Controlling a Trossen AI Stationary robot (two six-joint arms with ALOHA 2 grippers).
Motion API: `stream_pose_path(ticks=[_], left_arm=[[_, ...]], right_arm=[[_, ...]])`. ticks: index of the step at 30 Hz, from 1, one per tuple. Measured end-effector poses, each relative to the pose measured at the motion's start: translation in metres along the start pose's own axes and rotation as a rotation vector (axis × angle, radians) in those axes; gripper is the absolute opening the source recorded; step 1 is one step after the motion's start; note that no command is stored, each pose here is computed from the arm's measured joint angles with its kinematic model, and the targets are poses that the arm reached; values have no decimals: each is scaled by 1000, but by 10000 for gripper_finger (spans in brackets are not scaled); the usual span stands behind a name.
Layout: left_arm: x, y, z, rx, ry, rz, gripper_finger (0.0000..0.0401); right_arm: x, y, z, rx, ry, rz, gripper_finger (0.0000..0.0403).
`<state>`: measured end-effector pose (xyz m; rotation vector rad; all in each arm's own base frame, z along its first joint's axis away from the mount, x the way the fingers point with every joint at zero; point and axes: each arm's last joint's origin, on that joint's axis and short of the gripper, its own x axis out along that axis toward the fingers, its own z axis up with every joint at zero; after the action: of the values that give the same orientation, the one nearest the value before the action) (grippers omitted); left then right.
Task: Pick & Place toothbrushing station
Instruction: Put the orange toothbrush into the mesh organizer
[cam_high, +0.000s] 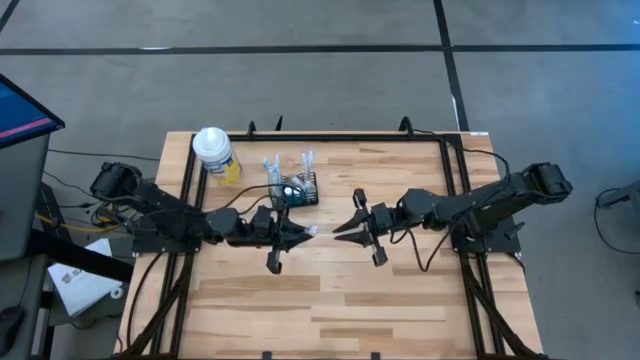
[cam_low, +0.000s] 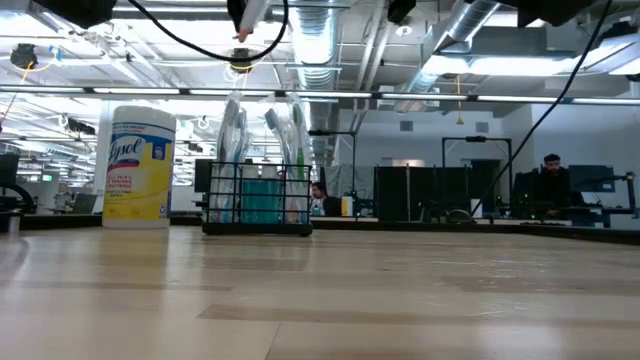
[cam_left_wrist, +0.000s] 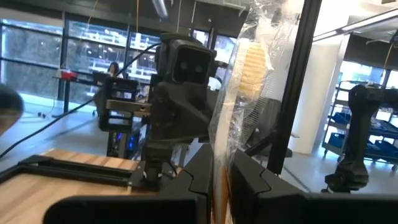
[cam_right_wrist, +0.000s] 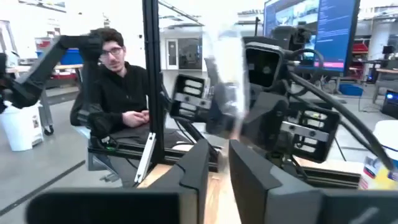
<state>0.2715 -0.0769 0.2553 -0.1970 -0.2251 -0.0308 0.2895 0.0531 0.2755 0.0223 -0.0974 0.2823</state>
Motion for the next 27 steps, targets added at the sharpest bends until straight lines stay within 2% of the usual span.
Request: stream_pose_path(ticks=[10, 17, 27], left_arm=[[10, 8, -18, 18, -34, 23, 15], [16, 16, -32, 14, -60, 43, 15], [23, 13, -30, 9, -88, 28, 15]], right_arm=[[0, 0, -1, 1, 11, 1, 103], [0, 0, -1, 1, 12, 1, 112], [0, -1, -3, -22, 22, -1, 114]])
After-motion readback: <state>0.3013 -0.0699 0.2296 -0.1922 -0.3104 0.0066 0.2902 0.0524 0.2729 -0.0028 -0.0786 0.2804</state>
